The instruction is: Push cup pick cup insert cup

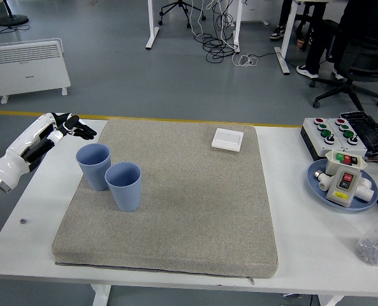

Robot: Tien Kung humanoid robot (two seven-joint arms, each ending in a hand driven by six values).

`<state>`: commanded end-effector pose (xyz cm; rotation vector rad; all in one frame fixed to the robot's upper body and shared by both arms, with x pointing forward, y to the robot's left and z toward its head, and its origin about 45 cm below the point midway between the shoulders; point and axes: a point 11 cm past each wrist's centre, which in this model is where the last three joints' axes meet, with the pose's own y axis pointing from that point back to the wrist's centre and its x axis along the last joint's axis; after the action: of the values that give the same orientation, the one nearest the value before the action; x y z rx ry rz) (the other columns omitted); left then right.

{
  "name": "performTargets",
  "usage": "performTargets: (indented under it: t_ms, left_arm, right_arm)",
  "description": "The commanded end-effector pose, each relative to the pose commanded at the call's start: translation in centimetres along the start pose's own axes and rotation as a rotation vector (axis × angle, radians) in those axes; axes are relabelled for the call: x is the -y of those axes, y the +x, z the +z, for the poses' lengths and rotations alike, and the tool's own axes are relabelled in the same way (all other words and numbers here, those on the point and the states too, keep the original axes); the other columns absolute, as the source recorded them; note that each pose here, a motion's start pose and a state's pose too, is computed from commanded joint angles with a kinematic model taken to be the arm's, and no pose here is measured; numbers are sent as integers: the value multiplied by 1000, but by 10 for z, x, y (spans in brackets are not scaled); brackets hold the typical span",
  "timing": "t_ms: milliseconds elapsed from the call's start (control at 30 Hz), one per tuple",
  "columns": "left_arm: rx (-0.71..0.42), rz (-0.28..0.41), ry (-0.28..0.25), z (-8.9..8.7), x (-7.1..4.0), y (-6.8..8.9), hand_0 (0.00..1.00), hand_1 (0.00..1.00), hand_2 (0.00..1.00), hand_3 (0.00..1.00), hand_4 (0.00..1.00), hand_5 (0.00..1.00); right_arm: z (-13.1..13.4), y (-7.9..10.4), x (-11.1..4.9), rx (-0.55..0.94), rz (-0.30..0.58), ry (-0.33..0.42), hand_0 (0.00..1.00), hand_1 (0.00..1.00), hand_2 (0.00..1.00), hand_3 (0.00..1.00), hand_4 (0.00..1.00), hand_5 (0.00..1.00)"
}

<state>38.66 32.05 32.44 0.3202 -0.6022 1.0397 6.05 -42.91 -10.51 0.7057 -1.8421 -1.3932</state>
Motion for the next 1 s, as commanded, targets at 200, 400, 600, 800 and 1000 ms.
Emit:
performTargets:
  t_ms: [200, 400, 600, 800, 1000]
  left_arm:
    - [314, -183, 100, 12, 29, -19, 915, 910, 987, 910, 998, 755]
    - [531, -339, 104, 16, 45, -48, 928, 935, 998, 977, 998, 629]
    - [672, -452, 174, 1, 55, -69, 944, 954, 998, 998, 998, 472]
    - [732, -465, 220, -11, 61, -69, 968, 965, 998, 997, 873, 223]
    - [753, -453, 237, -14, 68, -63, 988, 981, 998, 998, 826, 144]
  right_arm:
    - [1, 1, 0, 0, 2, -3, 752, 625, 612, 585, 114, 623]
    - [2, 1, 0, 4, 3, -4, 753, 625, 612, 585, 114, 621]
    - [3, 3, 1, 4, 5, -8, 753, 625, 611, 585, 114, 621]
    - [4, 4, 1, 1, 8, -10, 752, 625, 611, 585, 115, 617]
    - [5, 5, 1, 0, 9, -11, 753, 626, 611, 586, 115, 619]
